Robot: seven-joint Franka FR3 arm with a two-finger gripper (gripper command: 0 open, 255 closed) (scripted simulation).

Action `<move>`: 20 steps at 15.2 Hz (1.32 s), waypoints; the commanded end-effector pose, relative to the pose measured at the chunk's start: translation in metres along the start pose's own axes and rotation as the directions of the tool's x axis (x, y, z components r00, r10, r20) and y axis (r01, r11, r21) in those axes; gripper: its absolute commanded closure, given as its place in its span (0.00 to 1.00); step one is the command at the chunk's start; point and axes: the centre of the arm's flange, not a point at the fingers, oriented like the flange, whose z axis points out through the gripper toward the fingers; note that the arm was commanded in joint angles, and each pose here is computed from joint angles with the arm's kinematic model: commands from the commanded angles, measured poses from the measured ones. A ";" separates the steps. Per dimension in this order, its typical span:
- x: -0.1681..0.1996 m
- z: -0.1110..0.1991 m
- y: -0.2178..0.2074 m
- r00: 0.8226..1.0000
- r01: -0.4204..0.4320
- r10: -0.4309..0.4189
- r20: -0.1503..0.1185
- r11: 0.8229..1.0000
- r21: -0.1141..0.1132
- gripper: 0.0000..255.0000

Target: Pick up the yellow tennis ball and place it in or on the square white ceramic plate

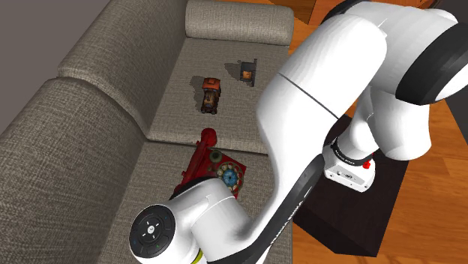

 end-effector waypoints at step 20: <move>0.001 -0.037 0.002 1.000 0.000 0.000 0.000 1.000 0.000 0.00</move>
